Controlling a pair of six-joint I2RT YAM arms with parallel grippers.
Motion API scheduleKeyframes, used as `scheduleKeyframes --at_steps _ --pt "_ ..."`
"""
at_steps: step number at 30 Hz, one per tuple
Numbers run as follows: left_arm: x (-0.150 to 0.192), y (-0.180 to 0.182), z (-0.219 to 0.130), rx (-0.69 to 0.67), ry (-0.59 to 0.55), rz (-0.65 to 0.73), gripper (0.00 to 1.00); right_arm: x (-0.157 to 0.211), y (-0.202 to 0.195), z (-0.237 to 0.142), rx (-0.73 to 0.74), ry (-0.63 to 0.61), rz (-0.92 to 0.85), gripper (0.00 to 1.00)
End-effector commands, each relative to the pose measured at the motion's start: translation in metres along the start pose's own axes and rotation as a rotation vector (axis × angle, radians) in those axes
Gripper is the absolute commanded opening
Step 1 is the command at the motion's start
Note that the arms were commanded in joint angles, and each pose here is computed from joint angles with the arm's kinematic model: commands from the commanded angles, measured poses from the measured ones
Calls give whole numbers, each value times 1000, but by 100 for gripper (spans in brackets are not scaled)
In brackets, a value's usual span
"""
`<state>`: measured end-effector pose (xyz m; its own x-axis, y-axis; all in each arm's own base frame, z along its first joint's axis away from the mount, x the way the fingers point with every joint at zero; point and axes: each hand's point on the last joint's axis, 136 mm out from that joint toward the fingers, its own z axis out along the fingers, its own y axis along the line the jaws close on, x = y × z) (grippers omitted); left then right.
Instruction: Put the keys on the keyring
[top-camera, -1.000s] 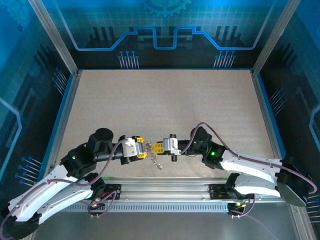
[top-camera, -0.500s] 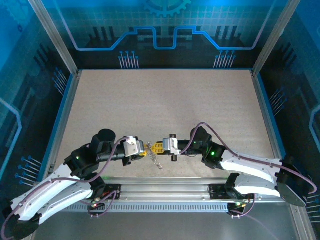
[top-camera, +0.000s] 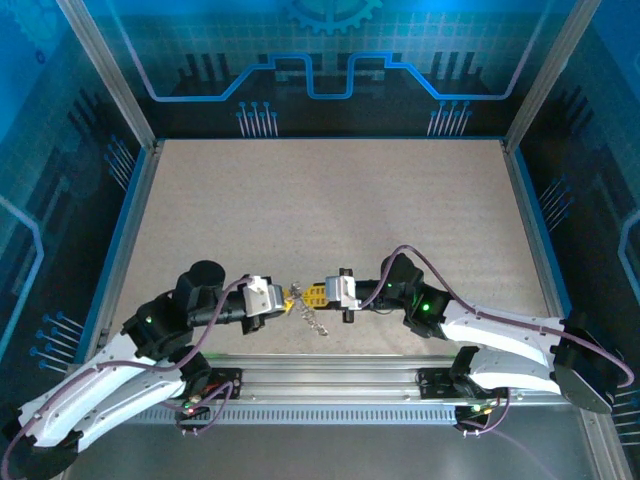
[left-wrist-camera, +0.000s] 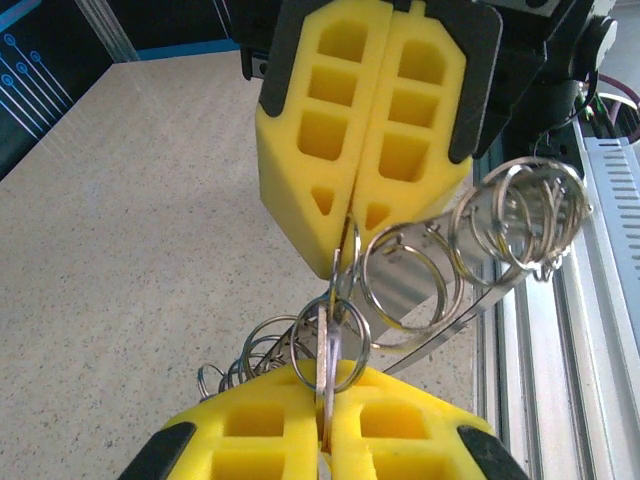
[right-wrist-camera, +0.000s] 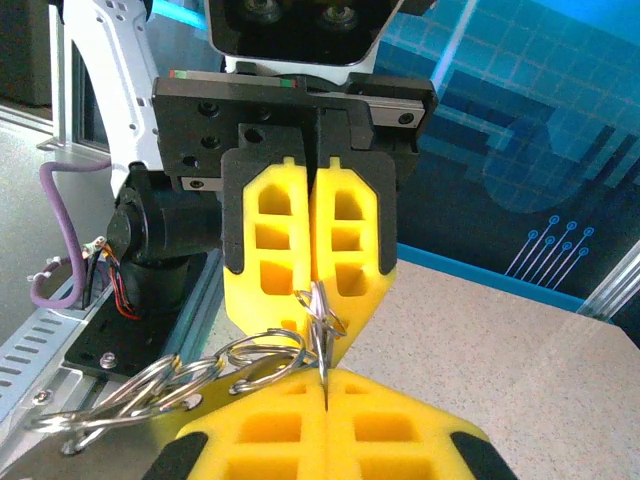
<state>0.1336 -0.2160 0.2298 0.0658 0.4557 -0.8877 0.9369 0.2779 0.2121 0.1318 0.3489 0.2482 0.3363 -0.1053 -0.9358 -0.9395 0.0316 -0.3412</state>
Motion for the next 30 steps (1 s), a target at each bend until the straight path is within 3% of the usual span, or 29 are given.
scheduleKeyframes --at_steps 1,12,21,22,24,25,30 --pt "4 -9 -7 42 27 22 6 -21 -6 0 21 -63 -31 0" --pt "25 -19 8 140 133 -10 0 -23 -4 2 7 -73 -31 0" --pt "38 -29 8 189 172 4 1 -25 -6 3 12 -83 -31 0" --pt "37 -30 8 193 170 4 5 -25 -6 3 12 -84 -31 0" --pt "34 -28 8 182 155 3 28 -24 -7 4 10 -82 -30 0" --pt "31 -26 8 169 144 5 34 -24 -6 4 9 -83 -30 0" --pt "15 -19 0 108 60 39 40 -24 -6 4 11 -82 -29 0"
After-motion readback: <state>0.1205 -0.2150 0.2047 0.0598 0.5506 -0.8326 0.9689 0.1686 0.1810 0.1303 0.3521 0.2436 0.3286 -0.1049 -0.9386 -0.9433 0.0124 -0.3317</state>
